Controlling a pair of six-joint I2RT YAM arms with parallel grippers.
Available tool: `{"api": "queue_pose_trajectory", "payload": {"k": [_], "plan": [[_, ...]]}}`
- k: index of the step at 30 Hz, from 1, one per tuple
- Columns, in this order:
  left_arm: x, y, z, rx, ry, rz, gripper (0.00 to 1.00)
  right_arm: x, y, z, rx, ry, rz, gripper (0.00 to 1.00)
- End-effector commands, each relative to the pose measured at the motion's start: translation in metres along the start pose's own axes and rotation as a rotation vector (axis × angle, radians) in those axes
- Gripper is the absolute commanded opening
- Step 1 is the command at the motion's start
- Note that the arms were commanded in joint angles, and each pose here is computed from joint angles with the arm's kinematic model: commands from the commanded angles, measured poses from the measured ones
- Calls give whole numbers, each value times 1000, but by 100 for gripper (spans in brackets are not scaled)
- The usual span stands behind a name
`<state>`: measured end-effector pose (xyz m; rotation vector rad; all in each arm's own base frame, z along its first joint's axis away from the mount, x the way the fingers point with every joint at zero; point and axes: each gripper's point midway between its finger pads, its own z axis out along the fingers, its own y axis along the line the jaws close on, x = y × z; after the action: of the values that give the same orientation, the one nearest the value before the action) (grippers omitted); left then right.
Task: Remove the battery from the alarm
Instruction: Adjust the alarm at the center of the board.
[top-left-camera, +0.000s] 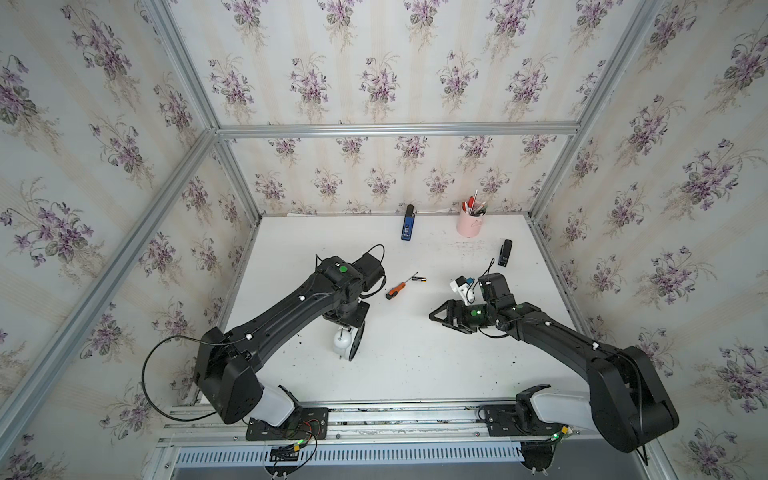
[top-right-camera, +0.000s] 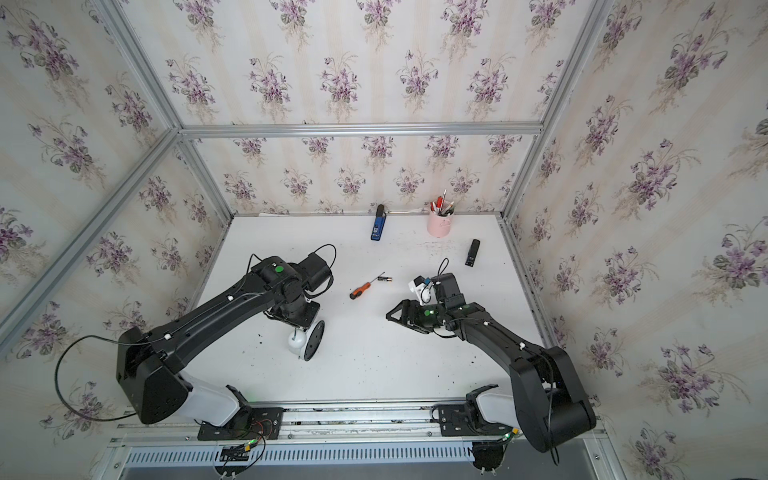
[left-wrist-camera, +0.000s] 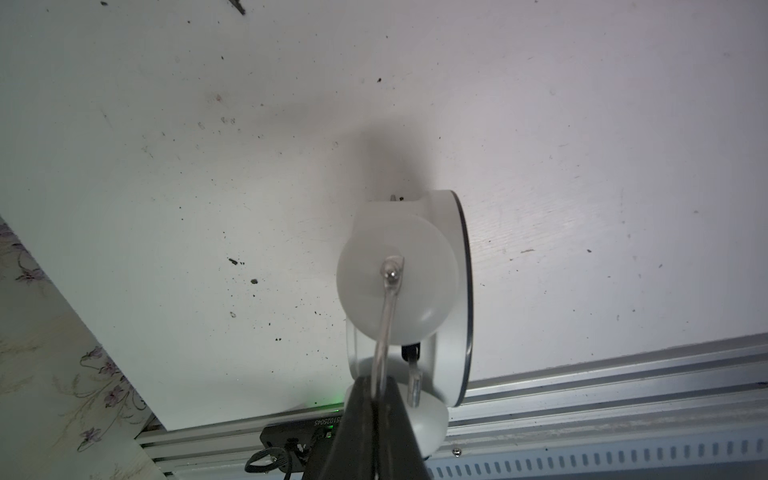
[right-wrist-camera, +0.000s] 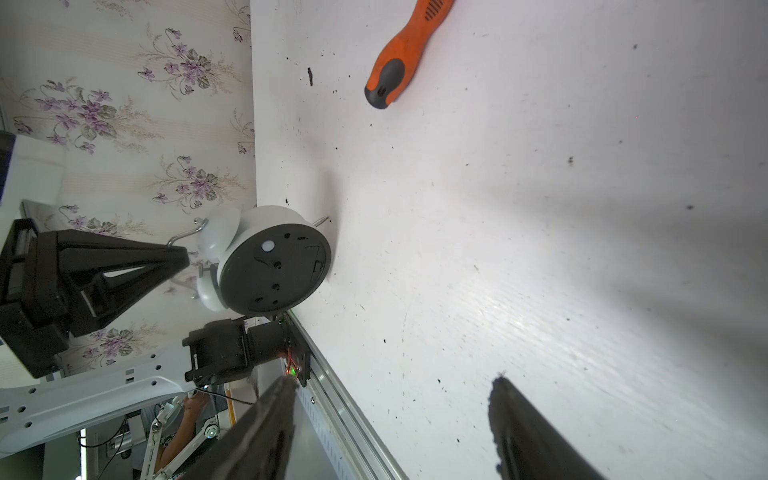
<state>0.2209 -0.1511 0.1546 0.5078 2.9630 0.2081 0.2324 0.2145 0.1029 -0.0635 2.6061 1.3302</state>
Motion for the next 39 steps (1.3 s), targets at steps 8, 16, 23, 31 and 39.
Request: {"api": "queue_pose_trajectory", "payload": {"k": [8, 16, 23, 31, 39], "plan": [[-15, -46, 8, -56, -17, 107, 0, 8, -9, -3, 24, 1, 0, 77], [-25, -90, 25, 2, -37, 100, 14, 13, -22, -2, 48, 12, 26, 77], [-23, -107, 46, 41, -15, 79, 19, 15, -27, -4, 55, 15, 31, 77], [-46, -83, -24, 119, -215, -36, 46, 31, -30, -5, 24, -20, 172, 70], [-74, 20, -1, 248, -301, -254, 52, 74, 42, 21, -1, -43, 199, 32]]}}
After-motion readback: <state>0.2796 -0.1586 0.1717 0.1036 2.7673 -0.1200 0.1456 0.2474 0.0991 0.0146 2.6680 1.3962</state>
